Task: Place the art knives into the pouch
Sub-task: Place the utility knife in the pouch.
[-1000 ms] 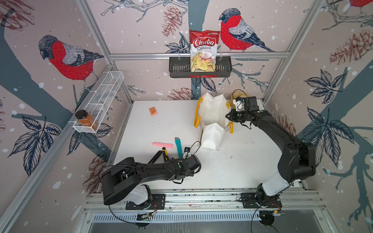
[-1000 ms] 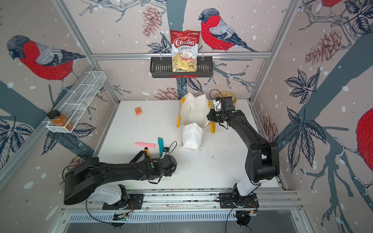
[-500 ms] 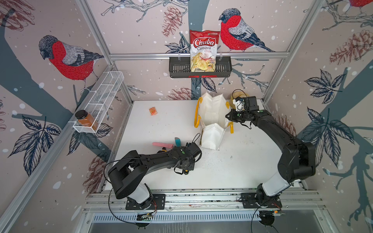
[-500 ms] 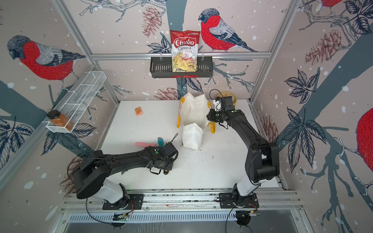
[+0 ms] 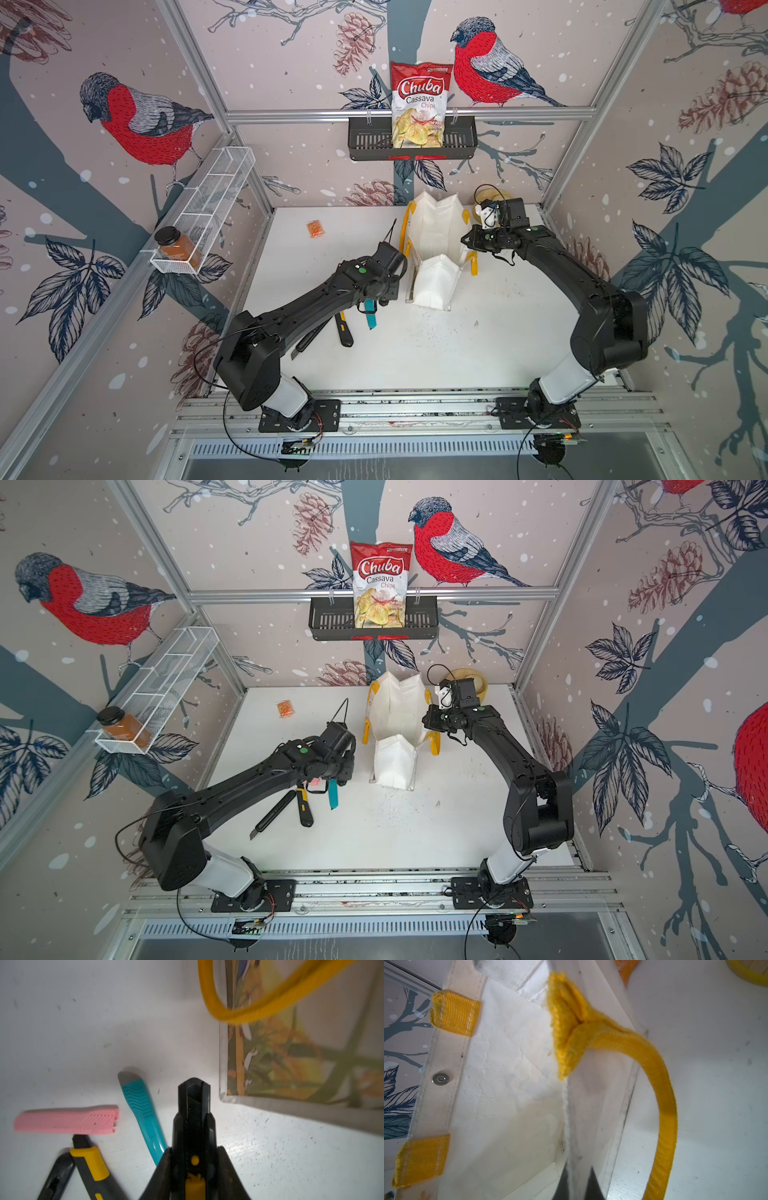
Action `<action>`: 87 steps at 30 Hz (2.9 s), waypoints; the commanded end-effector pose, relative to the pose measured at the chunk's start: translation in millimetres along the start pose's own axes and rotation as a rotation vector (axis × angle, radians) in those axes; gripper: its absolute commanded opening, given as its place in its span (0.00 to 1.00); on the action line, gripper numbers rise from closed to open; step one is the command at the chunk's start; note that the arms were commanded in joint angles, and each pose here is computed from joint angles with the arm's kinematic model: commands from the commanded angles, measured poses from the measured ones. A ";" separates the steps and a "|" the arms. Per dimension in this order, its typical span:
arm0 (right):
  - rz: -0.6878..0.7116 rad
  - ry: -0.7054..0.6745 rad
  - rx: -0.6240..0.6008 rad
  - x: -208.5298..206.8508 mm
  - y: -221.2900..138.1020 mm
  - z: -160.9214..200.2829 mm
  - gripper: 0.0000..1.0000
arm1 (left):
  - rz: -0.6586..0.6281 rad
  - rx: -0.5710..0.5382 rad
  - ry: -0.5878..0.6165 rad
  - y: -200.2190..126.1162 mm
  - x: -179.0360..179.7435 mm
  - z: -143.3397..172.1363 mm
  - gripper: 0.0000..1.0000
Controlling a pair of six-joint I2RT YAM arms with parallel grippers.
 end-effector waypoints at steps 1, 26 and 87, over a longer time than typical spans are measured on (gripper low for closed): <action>-0.033 -0.038 -0.003 8.7 2.5 -1.8 0.00 | -0.051 -0.072 0.064 -19.1 0.6 -25.3 0.22; -0.212 -0.068 0.014 60.6 18.9 7.3 0.00 | 0.125 -0.295 0.173 -31.1 -73.7 -171.6 0.25; 0.062 0.035 -0.111 -6.3 -25.1 -21.6 0.00 | 0.049 0.333 0.393 186.1 -52.1 -56.8 0.27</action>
Point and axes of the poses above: each gripper's point midway between its finger pads, its own y axis out along the fingers, its own x axis along the line the jaws close on, z = x × y, the point moved 10 cm from there along -y, back along the fingers, and after that the axes turned 2 degrees about y, right-handed, at the moved point
